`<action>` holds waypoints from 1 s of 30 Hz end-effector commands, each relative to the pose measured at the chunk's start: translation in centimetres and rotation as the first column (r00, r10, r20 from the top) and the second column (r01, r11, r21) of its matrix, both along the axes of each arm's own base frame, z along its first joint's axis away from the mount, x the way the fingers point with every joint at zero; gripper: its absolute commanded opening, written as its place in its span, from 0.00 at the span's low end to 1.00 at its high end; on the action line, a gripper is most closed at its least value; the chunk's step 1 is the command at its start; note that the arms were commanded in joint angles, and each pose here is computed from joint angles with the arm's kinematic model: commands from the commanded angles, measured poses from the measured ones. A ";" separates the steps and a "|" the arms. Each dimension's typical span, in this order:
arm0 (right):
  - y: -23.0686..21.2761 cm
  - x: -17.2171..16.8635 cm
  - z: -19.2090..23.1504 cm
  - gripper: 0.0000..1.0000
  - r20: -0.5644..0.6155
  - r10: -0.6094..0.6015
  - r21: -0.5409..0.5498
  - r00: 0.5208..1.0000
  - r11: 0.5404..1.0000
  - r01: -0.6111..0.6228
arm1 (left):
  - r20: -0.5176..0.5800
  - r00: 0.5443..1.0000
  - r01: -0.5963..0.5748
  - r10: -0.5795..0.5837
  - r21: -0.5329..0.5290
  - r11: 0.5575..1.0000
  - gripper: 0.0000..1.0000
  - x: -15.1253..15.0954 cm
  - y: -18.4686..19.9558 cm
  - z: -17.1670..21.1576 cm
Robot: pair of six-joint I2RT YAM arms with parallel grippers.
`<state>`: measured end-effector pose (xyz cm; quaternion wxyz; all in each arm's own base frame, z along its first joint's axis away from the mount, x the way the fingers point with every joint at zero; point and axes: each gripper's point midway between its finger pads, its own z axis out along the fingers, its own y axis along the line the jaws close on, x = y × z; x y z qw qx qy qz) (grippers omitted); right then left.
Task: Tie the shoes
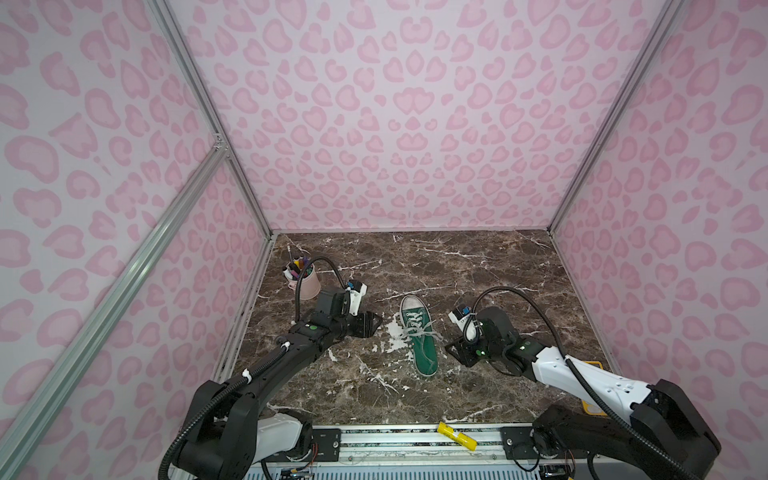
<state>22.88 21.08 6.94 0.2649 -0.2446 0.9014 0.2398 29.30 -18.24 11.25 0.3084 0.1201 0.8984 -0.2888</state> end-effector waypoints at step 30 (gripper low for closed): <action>-3.3 4.3 4.5 0.53 0.075 -0.118 -0.041 0.990 0.992 0.121 | 0.255 0.955 -0.176 0.155 0.065 0.982 0.97 2.6 3.9 5.5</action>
